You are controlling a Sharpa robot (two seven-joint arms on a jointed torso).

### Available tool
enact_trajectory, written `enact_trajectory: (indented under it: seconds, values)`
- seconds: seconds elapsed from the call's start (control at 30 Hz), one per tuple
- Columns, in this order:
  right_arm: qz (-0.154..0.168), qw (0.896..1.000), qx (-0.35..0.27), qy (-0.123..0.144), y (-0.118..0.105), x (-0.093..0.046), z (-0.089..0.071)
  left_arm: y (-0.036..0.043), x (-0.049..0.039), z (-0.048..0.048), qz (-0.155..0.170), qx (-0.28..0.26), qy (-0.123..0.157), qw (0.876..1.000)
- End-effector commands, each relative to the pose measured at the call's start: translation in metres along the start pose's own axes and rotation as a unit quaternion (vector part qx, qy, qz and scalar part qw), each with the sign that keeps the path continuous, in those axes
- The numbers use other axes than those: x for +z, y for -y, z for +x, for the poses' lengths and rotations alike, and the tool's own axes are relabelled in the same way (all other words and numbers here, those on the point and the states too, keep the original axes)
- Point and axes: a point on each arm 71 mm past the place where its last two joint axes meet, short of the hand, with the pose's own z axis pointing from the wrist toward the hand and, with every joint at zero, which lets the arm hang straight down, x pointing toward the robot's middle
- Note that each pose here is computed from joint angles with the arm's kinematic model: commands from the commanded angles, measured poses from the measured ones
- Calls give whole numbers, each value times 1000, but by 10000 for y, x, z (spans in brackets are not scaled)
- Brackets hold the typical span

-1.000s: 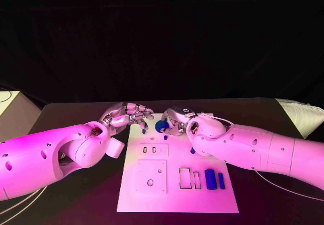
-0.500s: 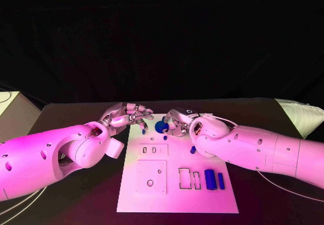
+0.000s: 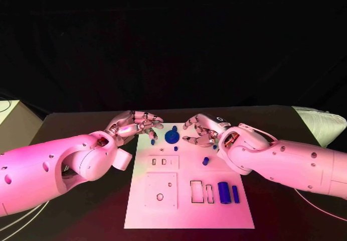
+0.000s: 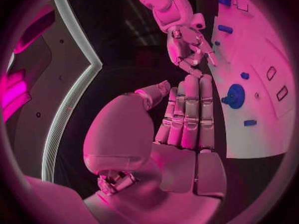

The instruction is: Assemble the parts on the task board

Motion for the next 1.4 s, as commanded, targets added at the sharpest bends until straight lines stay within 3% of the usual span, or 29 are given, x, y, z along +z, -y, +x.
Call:
enact_trajectory:
  seconds: [0.03, 0.33, 0.73, 1.07, 1.4]
  values:
    - [-2, 997, 76, 16, 75, -79, -132, 12, 5, 4, 8, -1, -8, 1000]
    - [31, 993, 110, 25, 527, -323, -478, 2, 18, -18, 9, 0, -6, 1000]
    - [64, 995, 74, 21, 1119, -579, -745, -7, 39, -26, 11, -1, -9, 1000]
    - [90, 995, 38, 10, 1395, -621, -675, -11, 47, -21, 12, -2, -11, 1000]
    - [99, 994, 35, -2, 1450, -536, -492, -15, 52, -14, 11, -2, -12, 1000]
